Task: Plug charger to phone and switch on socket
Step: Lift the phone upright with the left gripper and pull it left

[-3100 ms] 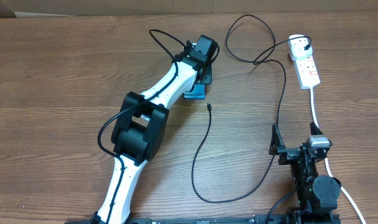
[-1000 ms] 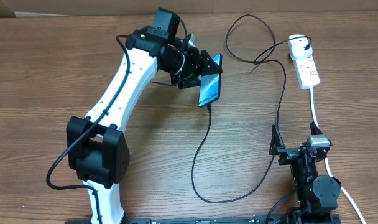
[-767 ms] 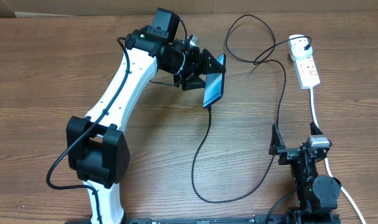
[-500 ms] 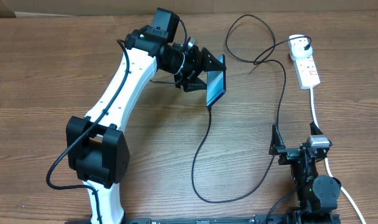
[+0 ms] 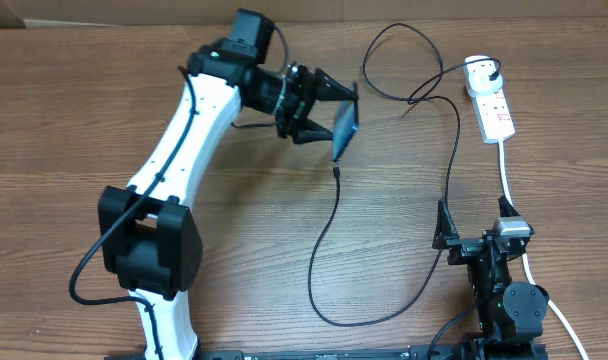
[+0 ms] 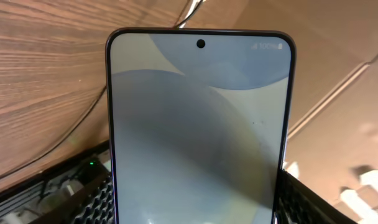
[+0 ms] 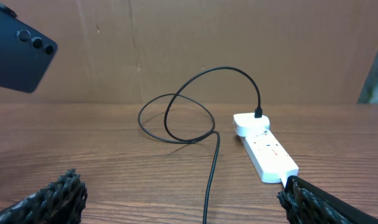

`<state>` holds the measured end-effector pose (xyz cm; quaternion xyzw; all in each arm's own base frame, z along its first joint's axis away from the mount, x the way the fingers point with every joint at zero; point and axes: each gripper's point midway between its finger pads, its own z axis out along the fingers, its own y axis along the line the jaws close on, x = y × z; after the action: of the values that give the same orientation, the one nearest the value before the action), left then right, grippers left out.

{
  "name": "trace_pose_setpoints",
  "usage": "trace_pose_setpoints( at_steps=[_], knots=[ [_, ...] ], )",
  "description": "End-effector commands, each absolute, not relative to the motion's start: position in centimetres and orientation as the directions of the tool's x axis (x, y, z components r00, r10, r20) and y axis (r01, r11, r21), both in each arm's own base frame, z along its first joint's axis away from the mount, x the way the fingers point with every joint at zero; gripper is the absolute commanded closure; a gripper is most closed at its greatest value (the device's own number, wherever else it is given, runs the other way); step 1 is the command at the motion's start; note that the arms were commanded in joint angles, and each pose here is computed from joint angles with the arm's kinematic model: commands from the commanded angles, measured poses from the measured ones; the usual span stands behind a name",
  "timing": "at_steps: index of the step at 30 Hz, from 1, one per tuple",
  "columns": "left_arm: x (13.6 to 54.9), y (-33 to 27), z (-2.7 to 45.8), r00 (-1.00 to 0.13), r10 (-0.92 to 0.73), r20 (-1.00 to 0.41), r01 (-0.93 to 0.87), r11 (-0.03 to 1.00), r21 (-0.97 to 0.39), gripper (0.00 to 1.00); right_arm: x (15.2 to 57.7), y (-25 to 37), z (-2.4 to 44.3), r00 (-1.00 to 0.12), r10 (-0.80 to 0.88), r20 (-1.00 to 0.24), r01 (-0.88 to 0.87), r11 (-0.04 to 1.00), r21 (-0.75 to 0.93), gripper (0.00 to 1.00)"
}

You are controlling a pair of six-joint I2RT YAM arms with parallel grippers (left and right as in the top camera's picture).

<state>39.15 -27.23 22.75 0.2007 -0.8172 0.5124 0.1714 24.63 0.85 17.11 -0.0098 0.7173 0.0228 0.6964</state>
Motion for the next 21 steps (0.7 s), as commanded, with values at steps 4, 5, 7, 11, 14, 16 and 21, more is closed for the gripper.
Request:
trace_pose_setpoints(
  at_steps=[4, 5, 7, 11, 14, 16, 21],
  knots=[
    [39.8, -24.9, 26.0, -0.88, -0.132, 0.456, -0.474, 0.309, -0.825, 0.45, 24.6, 0.8, 16.9, -0.027, 0.016, -1.0, -0.042, 0.999, 0.017, 0.0],
    [40.0, -24.6, 26.1, -0.879, -0.136, 0.457, -0.476, 0.303, -0.825, 0.45, 24.6, 0.8, 16.9, -0.027, 0.016, -1.0, -0.043, 0.999, 0.017, 0.0],
    [40.4, -23.9, 26.2, -0.876, -0.146, 0.46, -0.482, 0.29, -0.826, 0.45, 24.6, 0.8, 16.9, -0.027, 0.016, -1.0, -0.042, 0.999, 0.017, 0.0],
    [41.4, -22.1, 26.2, -0.869, -0.182, 0.461, -0.495, 0.268, -0.827, 0.45, 24.6, 0.8, 16.9, -0.027, 0.016, -1.0, -0.042, 0.999, 0.017, 0.0],
    [42.0, -20.9, 26.2, -0.863, -0.206, 0.461, -0.502, 0.254, -0.827, 0.45, 24.6, 0.8, 16.9, -0.027, 0.016, -1.0, -0.042, 0.999, 0.017, 0.0],
    [42.3, -20.2, 26.3, -0.859, -0.22, 0.461, -0.507, 0.245, -0.827, 0.45, 24.6, 0.8, 16.9, -0.027, 0.016, -1.0, -0.043, 0.999, 0.017, 0.0],
    [42.7, -19.2, 26.4, -0.84, -0.24, 0.487, -0.536, 0.223, -0.814, 0.45, 24.6, 0.8, 16.9, -0.027, 0.016, -1.0, -0.042, 0.999, 0.017, 0.0]
  ],
)
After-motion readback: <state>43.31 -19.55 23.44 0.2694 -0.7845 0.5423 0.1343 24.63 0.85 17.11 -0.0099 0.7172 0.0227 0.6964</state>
